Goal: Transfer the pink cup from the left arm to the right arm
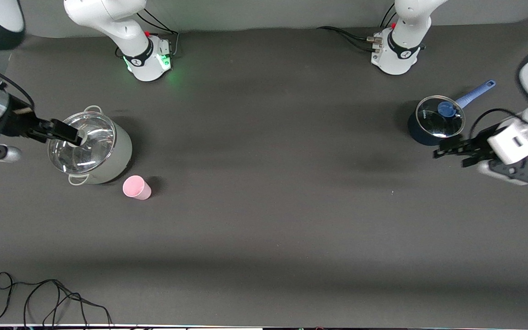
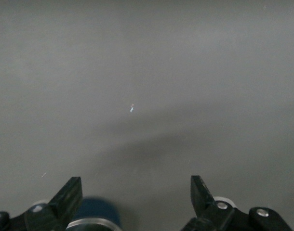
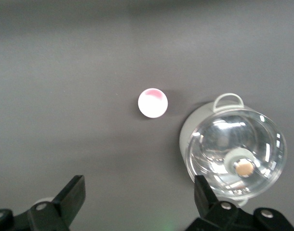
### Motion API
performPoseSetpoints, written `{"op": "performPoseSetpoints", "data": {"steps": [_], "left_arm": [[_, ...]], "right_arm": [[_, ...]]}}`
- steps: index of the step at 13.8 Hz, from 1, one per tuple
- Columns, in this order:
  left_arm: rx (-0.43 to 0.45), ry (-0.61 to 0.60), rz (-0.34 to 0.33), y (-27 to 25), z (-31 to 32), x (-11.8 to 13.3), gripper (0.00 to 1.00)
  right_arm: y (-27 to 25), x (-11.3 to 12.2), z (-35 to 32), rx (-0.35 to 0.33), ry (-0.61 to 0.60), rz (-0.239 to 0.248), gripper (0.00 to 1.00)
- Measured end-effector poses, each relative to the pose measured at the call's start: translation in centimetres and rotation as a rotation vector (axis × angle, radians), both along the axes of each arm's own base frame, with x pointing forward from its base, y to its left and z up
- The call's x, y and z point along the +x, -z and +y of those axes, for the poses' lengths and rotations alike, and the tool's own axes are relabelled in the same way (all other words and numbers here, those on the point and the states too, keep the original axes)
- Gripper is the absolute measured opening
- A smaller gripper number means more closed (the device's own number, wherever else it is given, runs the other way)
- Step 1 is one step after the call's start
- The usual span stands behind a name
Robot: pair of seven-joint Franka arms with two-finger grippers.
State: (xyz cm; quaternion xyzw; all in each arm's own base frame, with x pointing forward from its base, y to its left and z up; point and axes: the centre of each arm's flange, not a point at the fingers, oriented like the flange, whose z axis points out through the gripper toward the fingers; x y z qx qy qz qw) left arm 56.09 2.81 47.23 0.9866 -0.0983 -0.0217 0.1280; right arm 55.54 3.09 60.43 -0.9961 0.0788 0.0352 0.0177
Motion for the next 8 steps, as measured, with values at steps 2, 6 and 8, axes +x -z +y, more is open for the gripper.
{"op": "performPoseSetpoints", "data": {"steps": [2, 6, 8], "left_arm": [[0.052, -0.023, 0.022, -2.4, 0.8, 0.0, 1.0], [0.113, -0.096, 0.027, -5.1, -1.0, 0.0, 1.0], [0.124, -0.103, 0.026, -6.3, -2.4, 0.0, 1.0]], "right_arm": [[0.0, 0.0, -0.2, -0.018, 0.001, 0.006, 1.0], [0.5, 0.2, -0.2, -0.022, 0.001, 0.015, 1.0], [0.5, 0.2, -0.2, -0.022, 0.001, 0.016, 1.0]]}}
